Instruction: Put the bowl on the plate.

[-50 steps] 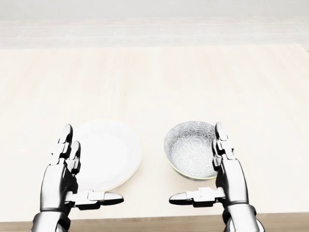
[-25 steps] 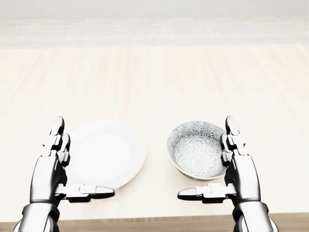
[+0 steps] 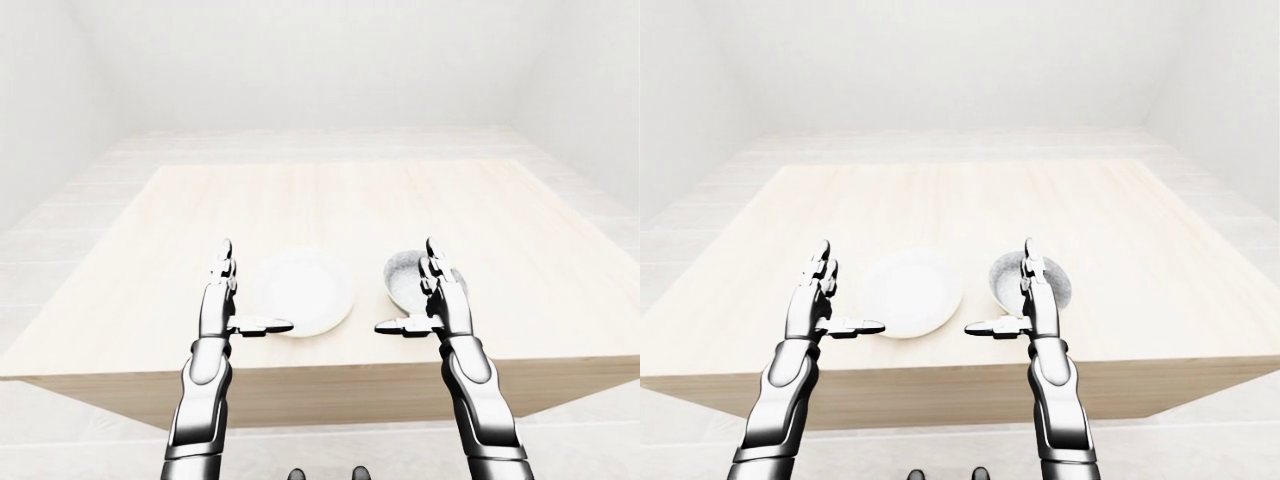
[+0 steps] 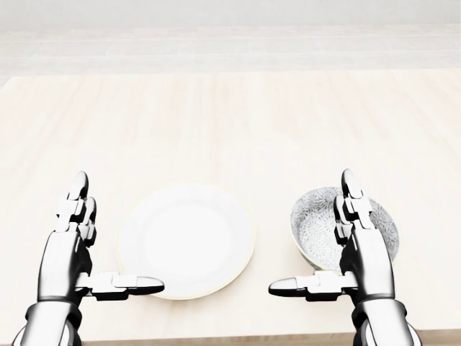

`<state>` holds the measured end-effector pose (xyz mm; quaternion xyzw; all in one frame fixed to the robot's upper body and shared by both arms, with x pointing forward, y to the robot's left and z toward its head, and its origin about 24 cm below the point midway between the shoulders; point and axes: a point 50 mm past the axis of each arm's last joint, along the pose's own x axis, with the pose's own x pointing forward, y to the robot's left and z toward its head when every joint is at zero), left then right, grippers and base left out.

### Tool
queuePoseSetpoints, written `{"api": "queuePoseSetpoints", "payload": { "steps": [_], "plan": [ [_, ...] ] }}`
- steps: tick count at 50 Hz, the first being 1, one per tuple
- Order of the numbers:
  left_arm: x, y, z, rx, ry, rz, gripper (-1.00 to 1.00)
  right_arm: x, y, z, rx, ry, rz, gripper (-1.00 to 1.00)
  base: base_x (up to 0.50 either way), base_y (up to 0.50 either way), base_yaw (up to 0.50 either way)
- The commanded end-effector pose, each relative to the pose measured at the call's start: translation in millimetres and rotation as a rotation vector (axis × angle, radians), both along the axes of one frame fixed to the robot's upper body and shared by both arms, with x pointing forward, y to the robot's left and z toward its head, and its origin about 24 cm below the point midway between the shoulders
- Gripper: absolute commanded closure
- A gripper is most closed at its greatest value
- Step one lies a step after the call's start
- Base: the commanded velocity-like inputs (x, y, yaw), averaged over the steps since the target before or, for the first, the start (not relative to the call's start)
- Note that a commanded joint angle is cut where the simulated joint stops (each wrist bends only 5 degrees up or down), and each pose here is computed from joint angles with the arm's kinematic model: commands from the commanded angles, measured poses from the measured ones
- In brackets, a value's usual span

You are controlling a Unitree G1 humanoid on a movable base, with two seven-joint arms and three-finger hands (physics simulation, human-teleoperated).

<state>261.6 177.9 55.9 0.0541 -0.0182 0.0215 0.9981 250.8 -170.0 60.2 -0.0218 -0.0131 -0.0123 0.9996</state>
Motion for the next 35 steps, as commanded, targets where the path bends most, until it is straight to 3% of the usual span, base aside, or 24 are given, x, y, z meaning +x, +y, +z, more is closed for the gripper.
{"api": "queuePoseSetpoints", "payload": {
  "steps": [1,35],
  "plan": [
    [-0.2,2.3,-0.4,0.008,-0.003,0.006,-1.0,-0.8,-0.3,2.2,-0.001,-0.009,0.001,-1.0,0.06,0.21,0.0],
    [0.1,4.3,-3.5,0.027,0.002,0.007,-1.0,0.5,-0.1,2.6,0.018,-0.012,0.003,-1.0,0.09,0.08,0.0]
  ]
}}
